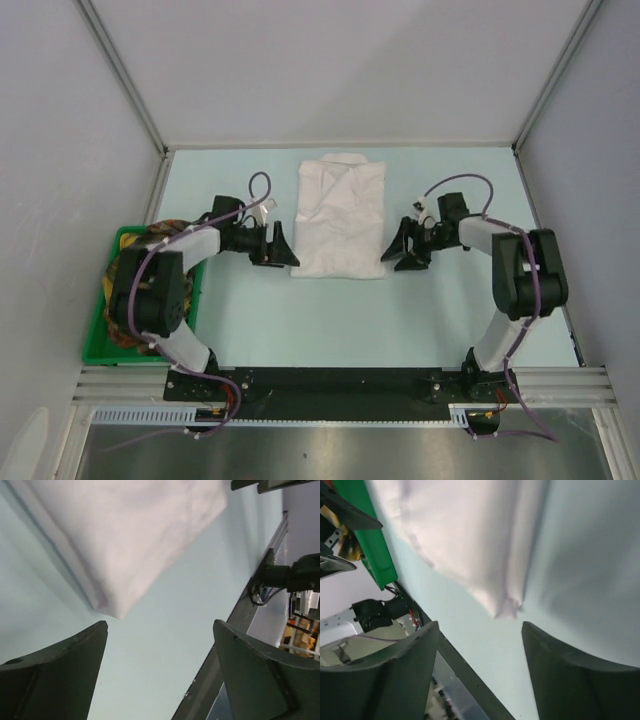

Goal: Fold and stack the long sleeve shirts
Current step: Fold the shirt

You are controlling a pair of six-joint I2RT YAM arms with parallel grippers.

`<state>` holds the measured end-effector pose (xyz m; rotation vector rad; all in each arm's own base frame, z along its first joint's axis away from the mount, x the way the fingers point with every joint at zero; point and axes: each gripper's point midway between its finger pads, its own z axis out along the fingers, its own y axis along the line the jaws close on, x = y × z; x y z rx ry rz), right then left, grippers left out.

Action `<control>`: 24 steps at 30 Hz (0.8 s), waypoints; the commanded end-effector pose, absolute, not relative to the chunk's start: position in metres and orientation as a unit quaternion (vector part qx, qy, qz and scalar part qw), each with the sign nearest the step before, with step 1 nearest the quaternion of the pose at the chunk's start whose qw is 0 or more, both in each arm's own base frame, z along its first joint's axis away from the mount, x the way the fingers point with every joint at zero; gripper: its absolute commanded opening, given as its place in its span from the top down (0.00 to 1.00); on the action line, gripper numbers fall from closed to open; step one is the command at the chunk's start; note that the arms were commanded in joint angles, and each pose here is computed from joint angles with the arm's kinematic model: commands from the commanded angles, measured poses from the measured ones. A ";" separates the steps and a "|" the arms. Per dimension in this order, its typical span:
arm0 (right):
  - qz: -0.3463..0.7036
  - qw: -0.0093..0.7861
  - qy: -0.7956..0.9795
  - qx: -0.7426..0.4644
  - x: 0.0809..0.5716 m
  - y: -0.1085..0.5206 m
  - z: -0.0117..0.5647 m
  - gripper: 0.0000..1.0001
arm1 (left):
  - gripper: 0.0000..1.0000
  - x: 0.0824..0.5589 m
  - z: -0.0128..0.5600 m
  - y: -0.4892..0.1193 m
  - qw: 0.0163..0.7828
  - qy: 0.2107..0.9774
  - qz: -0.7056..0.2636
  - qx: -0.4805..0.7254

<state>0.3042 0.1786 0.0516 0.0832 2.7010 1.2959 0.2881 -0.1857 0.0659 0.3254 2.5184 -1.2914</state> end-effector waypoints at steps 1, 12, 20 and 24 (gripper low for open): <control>0.475 0.173 0.862 -0.038 0.313 0.182 0.137 0.13 | 0.01 0.270 0.137 -0.194 0.235 0.814 -0.490 0.206; 0.598 0.125 0.788 -0.079 0.303 0.294 0.133 0.00 | 0.00 0.273 0.126 -0.279 0.163 0.765 -0.604 0.153; 0.572 0.044 0.818 0.045 0.310 0.257 0.032 0.00 | 0.01 0.290 0.037 -0.257 0.120 0.821 -0.558 0.040; 0.553 0.051 0.830 0.048 0.312 0.232 0.029 0.00 | 0.00 0.280 0.026 -0.227 0.107 0.837 -0.536 0.021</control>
